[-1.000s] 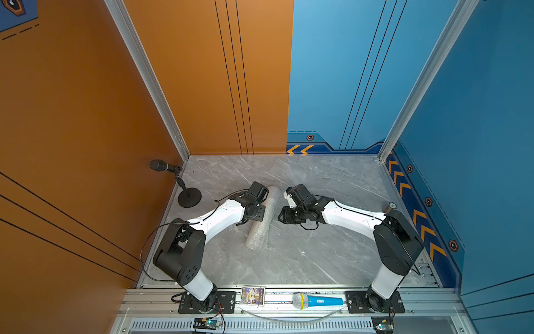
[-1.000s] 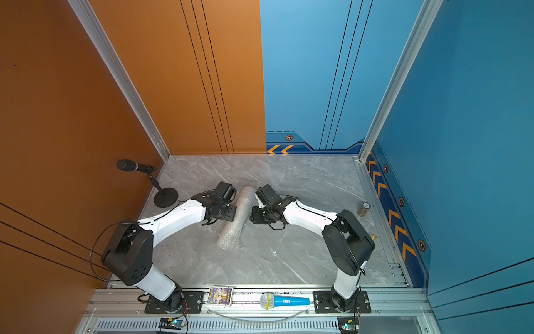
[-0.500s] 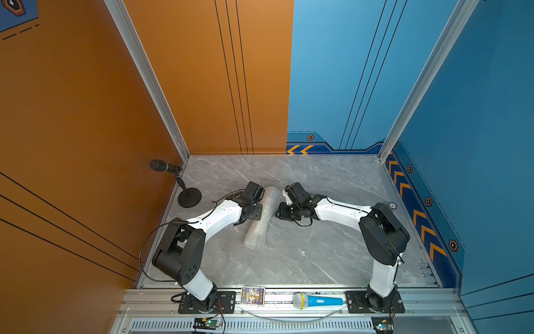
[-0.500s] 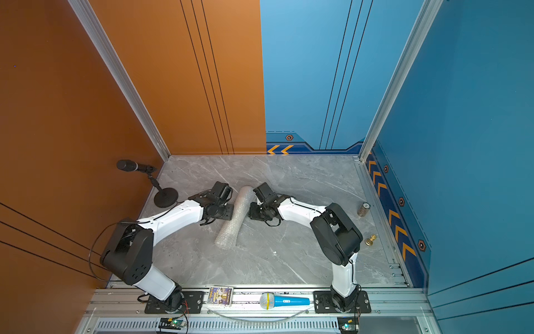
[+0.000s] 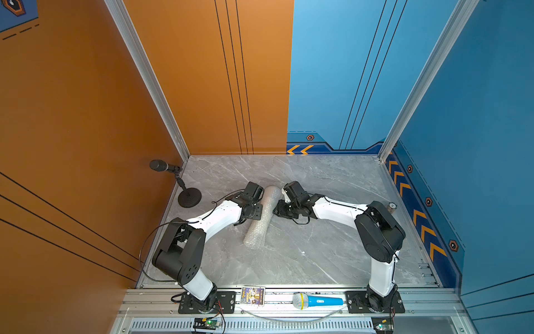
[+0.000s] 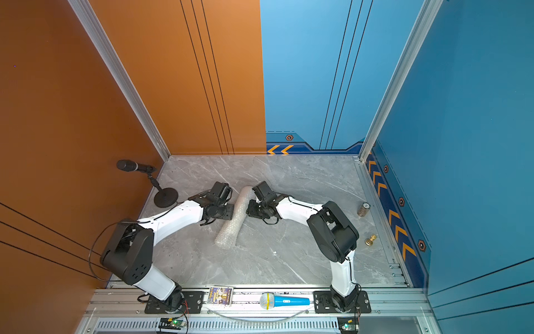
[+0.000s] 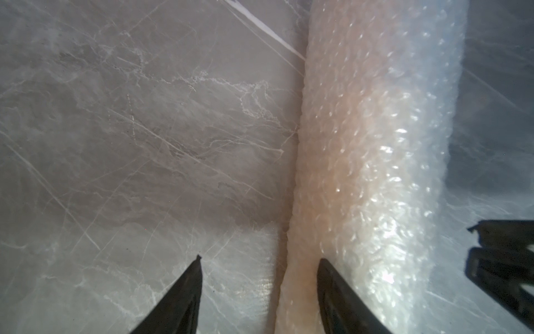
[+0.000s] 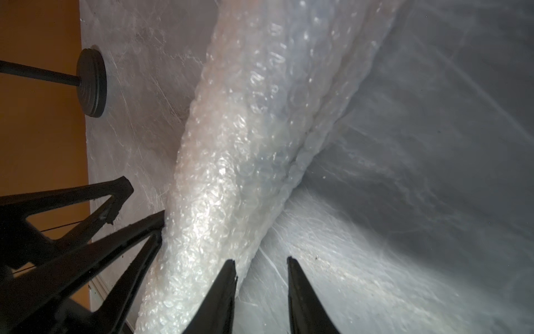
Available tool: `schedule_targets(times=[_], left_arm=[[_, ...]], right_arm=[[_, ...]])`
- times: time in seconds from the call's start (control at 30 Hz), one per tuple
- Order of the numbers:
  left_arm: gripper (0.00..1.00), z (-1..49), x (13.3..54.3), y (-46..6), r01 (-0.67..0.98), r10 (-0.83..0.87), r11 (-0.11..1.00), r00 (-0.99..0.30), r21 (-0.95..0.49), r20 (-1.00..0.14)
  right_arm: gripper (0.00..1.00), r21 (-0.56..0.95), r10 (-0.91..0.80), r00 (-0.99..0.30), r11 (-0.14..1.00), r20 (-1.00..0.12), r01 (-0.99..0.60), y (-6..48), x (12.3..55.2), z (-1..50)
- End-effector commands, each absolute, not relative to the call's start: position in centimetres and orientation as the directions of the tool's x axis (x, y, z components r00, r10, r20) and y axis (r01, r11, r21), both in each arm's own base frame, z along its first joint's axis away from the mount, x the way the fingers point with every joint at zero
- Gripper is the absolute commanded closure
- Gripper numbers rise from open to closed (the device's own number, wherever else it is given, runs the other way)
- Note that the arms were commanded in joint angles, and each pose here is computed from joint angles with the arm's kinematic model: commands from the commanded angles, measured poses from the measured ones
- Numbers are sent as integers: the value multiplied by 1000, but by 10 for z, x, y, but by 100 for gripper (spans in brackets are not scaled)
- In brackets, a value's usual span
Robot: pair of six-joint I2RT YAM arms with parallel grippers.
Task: Unwrap the vase from the bubble wrap
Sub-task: Unwrap the bubble wrap at the center of the board.
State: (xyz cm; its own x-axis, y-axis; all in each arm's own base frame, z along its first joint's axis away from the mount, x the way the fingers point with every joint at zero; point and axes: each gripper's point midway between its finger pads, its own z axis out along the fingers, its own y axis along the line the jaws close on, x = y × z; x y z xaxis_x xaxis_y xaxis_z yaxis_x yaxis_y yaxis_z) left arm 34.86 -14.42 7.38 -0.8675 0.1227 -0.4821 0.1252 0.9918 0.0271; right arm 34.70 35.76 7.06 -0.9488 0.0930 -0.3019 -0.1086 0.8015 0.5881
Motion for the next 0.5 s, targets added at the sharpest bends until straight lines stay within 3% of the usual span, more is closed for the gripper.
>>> schedule_targets(times=[0.0,0.47], left_arm=[[37,47,329,-144,155,148,988,-910,13,-388],[37,48,328,-145,156,144,988,-911,1,-386]], right_arm=[[69,602,126,-945,794,-302,-87,363,358,70],[72,583,130,-946,810,-296,-71,364,364,57]])
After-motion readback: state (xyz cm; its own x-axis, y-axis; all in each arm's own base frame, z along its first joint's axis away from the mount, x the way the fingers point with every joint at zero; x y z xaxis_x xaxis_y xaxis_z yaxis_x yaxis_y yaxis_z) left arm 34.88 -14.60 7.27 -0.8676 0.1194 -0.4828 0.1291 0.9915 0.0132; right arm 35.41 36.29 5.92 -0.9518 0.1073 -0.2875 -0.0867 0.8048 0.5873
